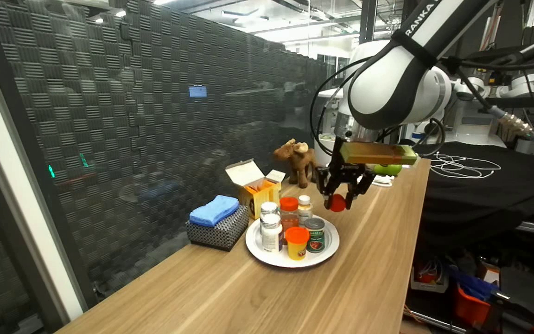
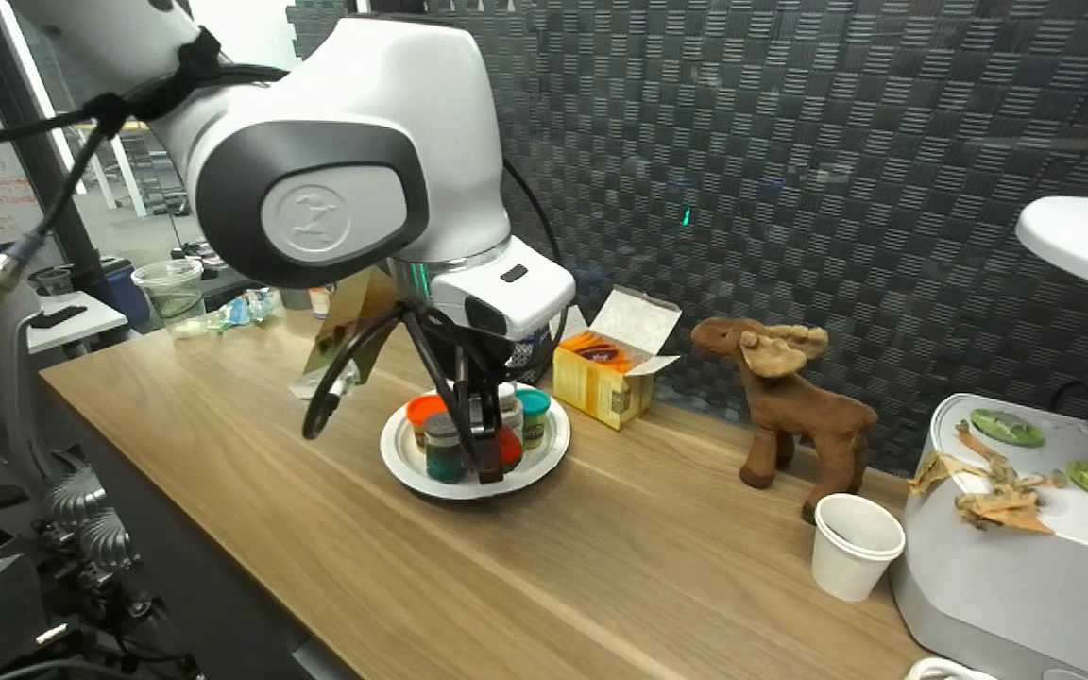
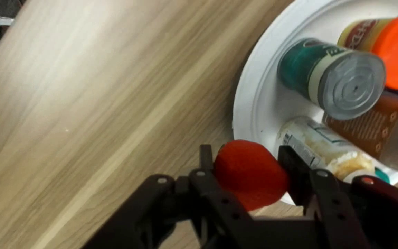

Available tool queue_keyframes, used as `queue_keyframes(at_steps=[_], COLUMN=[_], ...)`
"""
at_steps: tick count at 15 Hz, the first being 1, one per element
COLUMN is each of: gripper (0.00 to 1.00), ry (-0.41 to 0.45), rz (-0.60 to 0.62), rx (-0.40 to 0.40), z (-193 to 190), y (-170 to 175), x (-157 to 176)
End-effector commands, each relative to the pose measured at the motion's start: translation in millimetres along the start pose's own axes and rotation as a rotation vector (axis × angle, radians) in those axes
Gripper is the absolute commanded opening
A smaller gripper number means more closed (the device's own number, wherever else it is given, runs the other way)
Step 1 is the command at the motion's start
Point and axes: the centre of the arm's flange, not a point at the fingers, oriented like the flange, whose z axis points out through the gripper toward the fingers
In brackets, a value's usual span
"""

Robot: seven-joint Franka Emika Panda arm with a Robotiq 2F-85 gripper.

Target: Put the bottles and orange plushie that are around the white plate on the white plate

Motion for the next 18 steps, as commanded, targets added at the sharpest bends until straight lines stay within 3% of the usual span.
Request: queue_keyframes(at_steps=[1,7,18], gripper=[0.26,0.26,0.26], ry=[-0.012,-0.039,0.007], rz=[-0.197,-0.349,-0.370], rx=[0.046,0.096,0.205], z=[-11.5,-0.1,6.7], y=[3.8,-2.6,0.8], x=[-20.8,-26.3,-17.6])
